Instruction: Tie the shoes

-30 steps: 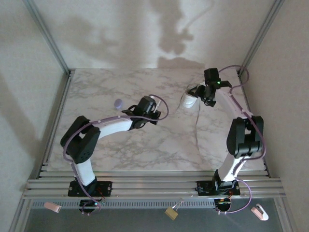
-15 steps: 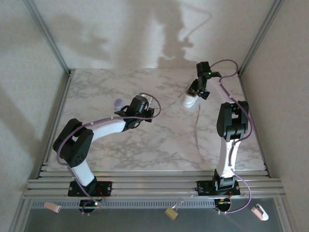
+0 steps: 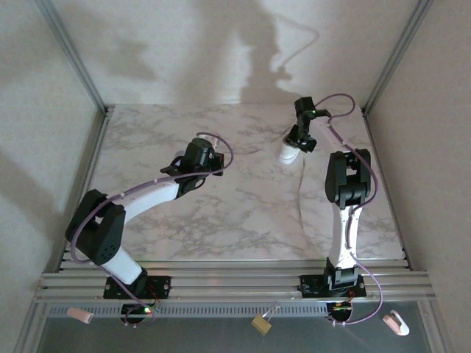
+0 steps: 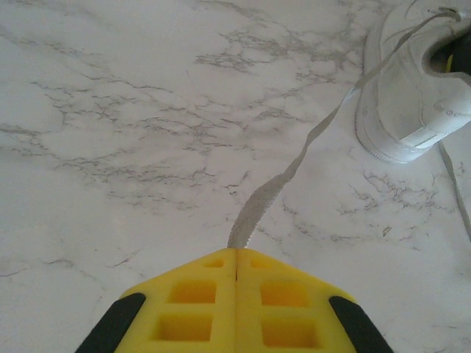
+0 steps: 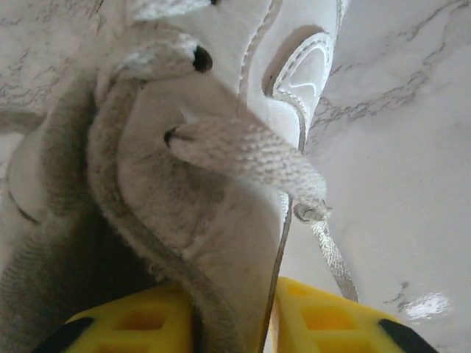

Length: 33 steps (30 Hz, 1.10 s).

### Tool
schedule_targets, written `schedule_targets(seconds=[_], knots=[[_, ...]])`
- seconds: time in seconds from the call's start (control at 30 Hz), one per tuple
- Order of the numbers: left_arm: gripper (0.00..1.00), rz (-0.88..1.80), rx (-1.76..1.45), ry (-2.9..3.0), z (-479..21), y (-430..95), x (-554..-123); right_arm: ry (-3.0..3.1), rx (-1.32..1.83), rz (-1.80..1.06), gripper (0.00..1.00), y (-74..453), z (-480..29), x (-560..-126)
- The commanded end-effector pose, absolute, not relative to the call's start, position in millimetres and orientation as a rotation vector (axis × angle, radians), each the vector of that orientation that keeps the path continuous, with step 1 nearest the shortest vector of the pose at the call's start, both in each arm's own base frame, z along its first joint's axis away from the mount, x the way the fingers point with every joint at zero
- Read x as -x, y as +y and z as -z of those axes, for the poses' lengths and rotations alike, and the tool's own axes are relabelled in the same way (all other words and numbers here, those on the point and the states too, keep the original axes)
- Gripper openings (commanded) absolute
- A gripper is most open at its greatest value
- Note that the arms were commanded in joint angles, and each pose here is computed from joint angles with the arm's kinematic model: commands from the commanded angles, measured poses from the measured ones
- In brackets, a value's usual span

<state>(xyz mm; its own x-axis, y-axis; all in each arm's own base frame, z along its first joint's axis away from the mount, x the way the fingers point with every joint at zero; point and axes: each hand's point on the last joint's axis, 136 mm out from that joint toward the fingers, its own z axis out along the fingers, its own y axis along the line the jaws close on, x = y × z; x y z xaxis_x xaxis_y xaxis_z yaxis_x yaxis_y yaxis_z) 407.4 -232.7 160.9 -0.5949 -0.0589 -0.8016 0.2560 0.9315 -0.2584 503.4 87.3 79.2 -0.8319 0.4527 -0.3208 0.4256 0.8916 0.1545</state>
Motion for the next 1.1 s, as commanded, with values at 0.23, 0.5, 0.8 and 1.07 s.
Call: schedule_targets(seconds=[0.23,0.5,0.8,1.07], knots=[[0.00,0.326,0.131,2.044,-213.2,-156.4,-400.4,2.730,-0.403,-0.120,0.05,129.6,-118.8,-475.3],[0.00,0.154,0.323,1.994,-236.4,-87.5,-375.4,2.715,-0.184,-0.109,0.05,196.2,-137.8,-416.4],[0.00,0.080,0.434,1.994,-229.6,-46.0,-345.6,2.709,-0.086,-0.149,0.06,275.0,-122.8,-357.4],[0.00,0.105,0.422,2.009,-230.3,-44.4,-346.5,2.759,0.010,-0.249,0.41,322.1,-101.4,-341.8]])
